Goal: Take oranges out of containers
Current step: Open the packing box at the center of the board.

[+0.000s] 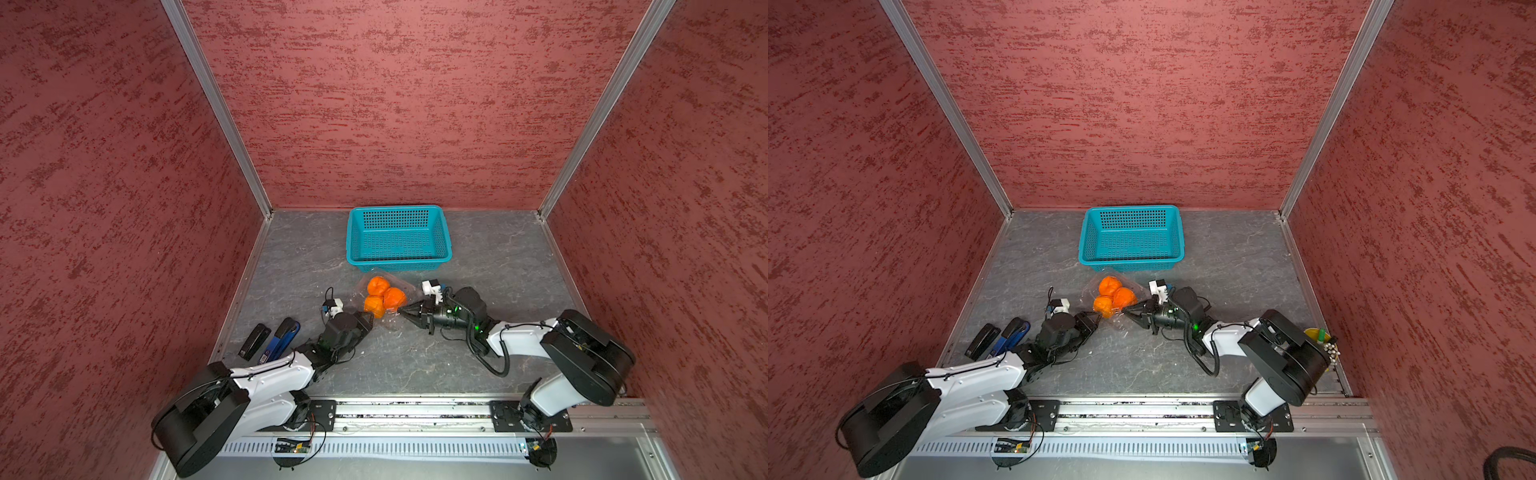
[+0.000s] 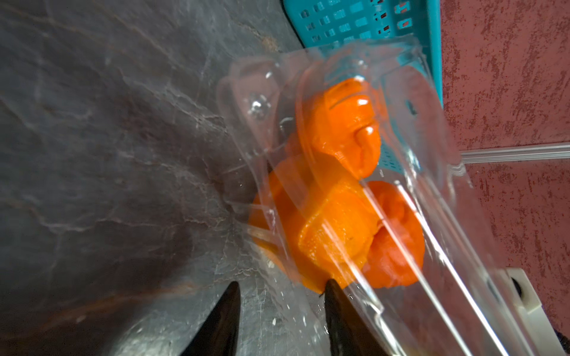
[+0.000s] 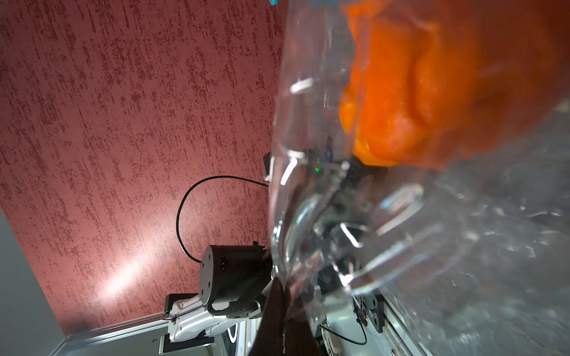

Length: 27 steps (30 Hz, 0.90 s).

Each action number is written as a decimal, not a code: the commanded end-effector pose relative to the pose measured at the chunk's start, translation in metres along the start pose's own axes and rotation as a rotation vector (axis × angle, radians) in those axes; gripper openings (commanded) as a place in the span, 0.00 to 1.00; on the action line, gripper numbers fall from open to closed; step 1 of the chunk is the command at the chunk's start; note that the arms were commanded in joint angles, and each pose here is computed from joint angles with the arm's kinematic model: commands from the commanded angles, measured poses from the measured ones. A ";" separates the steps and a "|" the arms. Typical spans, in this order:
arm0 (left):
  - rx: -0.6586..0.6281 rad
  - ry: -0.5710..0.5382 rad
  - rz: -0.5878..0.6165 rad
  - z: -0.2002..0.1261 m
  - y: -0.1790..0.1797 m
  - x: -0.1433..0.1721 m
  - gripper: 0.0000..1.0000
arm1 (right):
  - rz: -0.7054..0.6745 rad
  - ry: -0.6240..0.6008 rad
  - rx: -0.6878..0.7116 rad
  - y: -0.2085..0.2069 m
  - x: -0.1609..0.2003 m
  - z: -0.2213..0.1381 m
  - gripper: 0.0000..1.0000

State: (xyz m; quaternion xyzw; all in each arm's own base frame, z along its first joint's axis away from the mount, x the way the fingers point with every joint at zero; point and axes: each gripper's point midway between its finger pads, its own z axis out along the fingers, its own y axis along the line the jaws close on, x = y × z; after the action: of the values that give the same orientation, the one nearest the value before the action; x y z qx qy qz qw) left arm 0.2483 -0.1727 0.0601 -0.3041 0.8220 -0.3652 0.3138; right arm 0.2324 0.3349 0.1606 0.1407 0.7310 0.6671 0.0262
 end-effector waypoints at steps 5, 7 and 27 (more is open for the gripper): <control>-0.078 -0.017 0.017 0.000 0.008 -0.008 0.30 | -0.007 -0.001 -0.067 0.027 -0.001 -0.010 0.00; -0.091 -0.010 0.025 0.002 0.007 -0.008 0.28 | -0.009 -0.006 -0.065 0.027 -0.002 -0.012 0.00; -0.187 0.093 0.073 0.001 0.007 0.002 0.00 | 0.011 -0.063 -0.152 0.044 -0.022 -0.031 0.00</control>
State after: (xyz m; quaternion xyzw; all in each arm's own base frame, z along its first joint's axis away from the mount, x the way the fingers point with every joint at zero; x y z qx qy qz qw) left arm 0.2592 -0.1764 0.0655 -0.2970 0.8524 -0.3223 0.2852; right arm 0.2430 0.3140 0.1729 0.1556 0.7169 0.6786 0.0372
